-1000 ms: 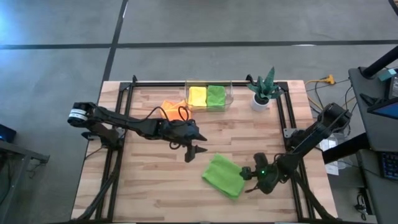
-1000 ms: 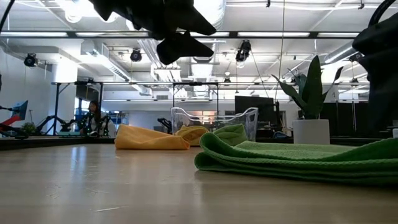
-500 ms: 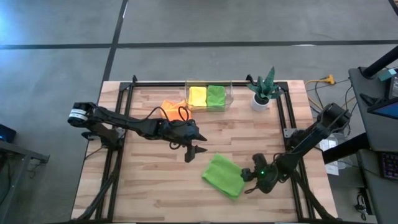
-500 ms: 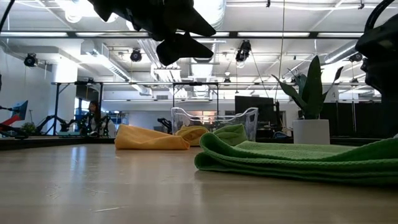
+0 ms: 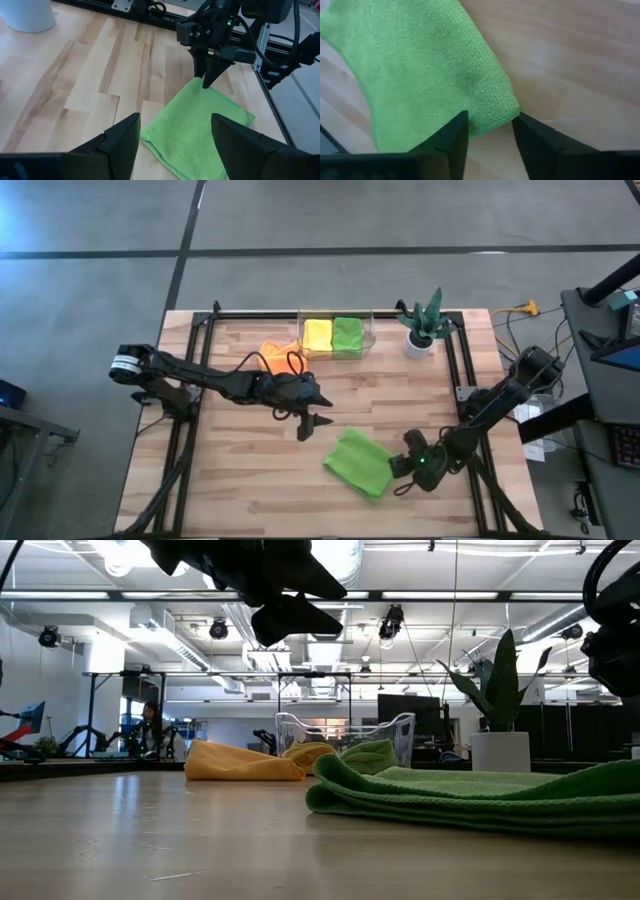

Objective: Fold microfiber towels
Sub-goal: Fold the green microfiber towel

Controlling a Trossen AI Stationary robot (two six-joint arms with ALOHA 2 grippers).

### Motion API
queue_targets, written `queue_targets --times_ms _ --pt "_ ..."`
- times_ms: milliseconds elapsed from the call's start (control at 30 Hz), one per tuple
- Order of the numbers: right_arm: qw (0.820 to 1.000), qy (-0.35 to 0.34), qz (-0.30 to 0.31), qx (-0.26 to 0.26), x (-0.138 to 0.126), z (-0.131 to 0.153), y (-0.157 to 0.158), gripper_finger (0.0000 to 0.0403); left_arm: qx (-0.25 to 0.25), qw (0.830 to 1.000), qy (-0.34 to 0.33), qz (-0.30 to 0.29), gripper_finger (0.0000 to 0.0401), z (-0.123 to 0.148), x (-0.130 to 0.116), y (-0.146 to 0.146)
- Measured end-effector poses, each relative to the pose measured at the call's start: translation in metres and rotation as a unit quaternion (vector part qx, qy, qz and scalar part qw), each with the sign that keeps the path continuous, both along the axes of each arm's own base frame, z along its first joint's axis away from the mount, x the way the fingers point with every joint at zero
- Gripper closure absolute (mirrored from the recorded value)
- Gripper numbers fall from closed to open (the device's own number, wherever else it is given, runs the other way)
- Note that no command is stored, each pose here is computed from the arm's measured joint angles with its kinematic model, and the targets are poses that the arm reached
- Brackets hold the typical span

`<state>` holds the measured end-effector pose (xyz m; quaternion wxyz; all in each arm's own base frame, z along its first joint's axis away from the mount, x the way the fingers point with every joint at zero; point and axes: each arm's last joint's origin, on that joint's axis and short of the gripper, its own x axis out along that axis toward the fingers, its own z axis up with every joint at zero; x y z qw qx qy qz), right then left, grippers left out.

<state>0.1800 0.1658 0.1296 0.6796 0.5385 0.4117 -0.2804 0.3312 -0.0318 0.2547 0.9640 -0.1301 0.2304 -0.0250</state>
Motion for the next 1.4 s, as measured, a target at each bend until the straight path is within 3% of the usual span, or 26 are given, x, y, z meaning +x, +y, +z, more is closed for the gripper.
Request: queue_targets --times_ms 233,400,867,1167,1400 --pt "1.000 0.007 0.005 -0.011 -0.004 -0.005 -0.004 0.0332 -0.003 1.000 0.003 0.002 0.0173 -0.002 -0.001 0.000" --pt "1.000 -0.002 0.008 -0.006 -0.003 -0.002 -0.003 0.0387 -0.033 0.999 0.011 0.017 0.0173 -0.006 -0.002 0.000" --pt "0.996 -0.088 -0.008 0.014 0.000 0.032 -0.013 0.0394 -0.035 0.999 -0.008 0.018 0.0173 -0.005 -0.001 0.000" --pt "0.994 -0.109 -0.025 0.010 0.008 0.042 -0.028 0.0394 -0.036 0.999 -0.015 0.019 0.0173 -0.004 -0.001 0.000" --pt "0.996 -0.087 -0.004 -0.013 0.019 0.038 -0.043 0.0394 -0.063 0.997 -0.021 -0.049 0.0173 -0.014 0.009 -0.007"
